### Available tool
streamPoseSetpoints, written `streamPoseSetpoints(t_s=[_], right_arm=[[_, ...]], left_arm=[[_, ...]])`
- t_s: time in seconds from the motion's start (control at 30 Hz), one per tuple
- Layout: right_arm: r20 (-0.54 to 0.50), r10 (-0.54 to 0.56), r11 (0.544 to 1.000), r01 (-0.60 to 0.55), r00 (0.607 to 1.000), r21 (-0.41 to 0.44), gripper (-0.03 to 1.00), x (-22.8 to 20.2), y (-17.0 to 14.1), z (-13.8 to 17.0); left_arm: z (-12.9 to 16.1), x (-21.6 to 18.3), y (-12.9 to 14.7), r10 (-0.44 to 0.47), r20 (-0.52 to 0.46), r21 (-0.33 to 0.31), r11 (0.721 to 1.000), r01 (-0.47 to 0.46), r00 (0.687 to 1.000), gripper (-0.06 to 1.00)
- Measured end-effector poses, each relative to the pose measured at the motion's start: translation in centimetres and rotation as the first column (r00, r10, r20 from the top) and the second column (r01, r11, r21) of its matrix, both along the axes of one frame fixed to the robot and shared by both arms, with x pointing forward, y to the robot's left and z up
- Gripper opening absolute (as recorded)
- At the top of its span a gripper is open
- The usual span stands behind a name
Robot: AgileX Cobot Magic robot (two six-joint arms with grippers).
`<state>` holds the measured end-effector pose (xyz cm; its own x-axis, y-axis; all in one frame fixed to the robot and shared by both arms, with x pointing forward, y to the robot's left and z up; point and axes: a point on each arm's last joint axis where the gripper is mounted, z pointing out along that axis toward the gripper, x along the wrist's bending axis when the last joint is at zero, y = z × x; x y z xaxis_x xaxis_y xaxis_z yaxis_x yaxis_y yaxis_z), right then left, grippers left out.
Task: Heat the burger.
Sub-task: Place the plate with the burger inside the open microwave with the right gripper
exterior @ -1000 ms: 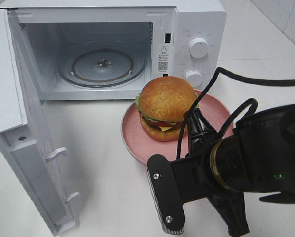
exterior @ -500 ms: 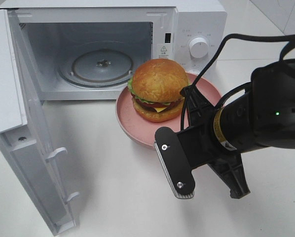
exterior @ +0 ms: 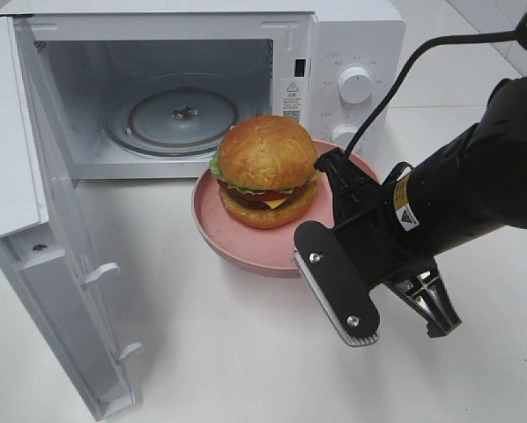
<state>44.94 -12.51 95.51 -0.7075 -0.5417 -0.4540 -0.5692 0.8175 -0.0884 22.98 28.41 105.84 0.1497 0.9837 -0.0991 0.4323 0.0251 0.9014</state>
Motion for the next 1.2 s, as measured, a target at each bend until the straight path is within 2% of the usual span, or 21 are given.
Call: streamPoseSetpoints(t_s=[0.4, 0.8, 1.2], right_arm=[[-0.027, 0.044, 0.997, -0.042, 0.999, 0.06, 0.04, 0.8, -0.7, 0.0], [-0.01, 0.061, 0.997, -0.06, 0.998, 0.044, 0.04, 1.1, -0.9, 0.0], [-0.011, 0.072, 0.997, -0.072, 0.997, 0.04, 0.04, 1.5, 0.0, -1.6]], left_arm=[[0.0, 0.0, 0.0, 0.0, 0.0, 0.0, 1.0, 0.0, 1.0, 0.98], [0.0, 0.0, 0.0, 0.0, 0.0, 0.0, 1.0, 0.0, 1.0, 0.98], [0.0, 0.0, 0.0, 0.0, 0.0, 0.0, 1.0, 0.0, 1.0, 0.98]])
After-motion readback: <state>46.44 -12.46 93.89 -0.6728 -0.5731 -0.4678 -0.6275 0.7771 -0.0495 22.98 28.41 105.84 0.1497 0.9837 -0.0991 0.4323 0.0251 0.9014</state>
